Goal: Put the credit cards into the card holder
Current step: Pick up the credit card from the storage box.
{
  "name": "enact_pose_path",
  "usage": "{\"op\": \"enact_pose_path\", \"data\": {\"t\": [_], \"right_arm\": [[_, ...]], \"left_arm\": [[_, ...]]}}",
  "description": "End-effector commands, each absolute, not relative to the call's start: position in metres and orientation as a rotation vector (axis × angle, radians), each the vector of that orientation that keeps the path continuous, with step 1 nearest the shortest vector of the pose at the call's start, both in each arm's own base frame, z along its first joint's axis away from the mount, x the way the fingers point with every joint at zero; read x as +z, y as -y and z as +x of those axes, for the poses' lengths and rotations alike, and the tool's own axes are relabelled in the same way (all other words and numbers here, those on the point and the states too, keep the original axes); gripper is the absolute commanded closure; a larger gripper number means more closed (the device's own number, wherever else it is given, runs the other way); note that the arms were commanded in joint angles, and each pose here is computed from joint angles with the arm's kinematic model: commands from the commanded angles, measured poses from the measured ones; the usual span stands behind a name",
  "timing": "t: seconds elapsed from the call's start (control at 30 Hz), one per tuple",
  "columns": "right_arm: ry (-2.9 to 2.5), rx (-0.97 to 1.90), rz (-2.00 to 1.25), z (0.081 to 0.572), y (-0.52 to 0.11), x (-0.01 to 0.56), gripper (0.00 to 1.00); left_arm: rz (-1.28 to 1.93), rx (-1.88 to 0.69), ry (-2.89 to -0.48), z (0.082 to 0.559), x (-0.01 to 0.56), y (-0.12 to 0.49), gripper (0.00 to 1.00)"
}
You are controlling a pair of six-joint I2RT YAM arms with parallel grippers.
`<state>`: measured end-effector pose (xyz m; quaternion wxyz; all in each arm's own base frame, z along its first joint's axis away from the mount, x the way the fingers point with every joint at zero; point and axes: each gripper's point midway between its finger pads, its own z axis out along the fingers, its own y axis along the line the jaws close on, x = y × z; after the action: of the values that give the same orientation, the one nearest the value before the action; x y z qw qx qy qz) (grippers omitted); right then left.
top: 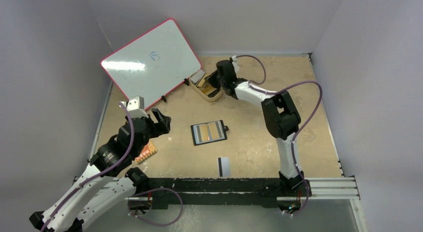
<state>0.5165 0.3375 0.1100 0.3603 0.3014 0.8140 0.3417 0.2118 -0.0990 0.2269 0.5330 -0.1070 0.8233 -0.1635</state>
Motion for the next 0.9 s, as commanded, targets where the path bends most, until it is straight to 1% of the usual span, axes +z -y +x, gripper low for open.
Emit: {"op": "enact_pose_path", "data": {"t": [0.0,0.1,0.2,0.23,0.4,0.5,0.6,0.73,0.87], "right_arm": [[-2.099,0.949,0.638,0.489,-0.342,0.149,1.0],[-2.134,0.994,0.489,0.463,-0.341,0.15,1.0],[-2.106,1.073,0.354,0.44,-0.342,0.166,1.0],[-2.099,1.086,0.26,0.431,-0.342,0.168,1.0],[-1.993,1.258,-0.114,0.38,-0.352,0.201,1.0],[-1.922,1.379,-0.273,0.345,-0.352,0.221,1.0],[-1.827,1.465,-0.384,0.317,-0.349,0.247,1.0],[-1.727,1.549,-0.479,0.282,-0.34,0.277,1.0],[-1.617,1.636,-0.483,0.254,-0.328,0.304,1.0]], "left_arm": [[-0.268,-0.407,-1.943,0.215,0.233,0.101,0.25],[-0.274,-0.411,-1.952,0.214,0.233,0.102,0.25],[-0.293,-0.421,-1.976,0.214,0.232,0.105,0.25],[-0.303,-0.437,-1.988,0.214,0.231,0.108,0.26],[-0.328,-0.636,-2.034,0.211,0.235,0.142,0.29],[-0.313,-0.81,-1.994,0.208,0.258,0.164,0.29],[-0.299,-0.991,-1.899,0.205,0.292,0.182,0.32],[-0.307,-1.119,-1.828,0.204,0.318,0.193,0.35],[-0.285,-1.212,-1.757,0.204,0.34,0.203,0.38]]}}
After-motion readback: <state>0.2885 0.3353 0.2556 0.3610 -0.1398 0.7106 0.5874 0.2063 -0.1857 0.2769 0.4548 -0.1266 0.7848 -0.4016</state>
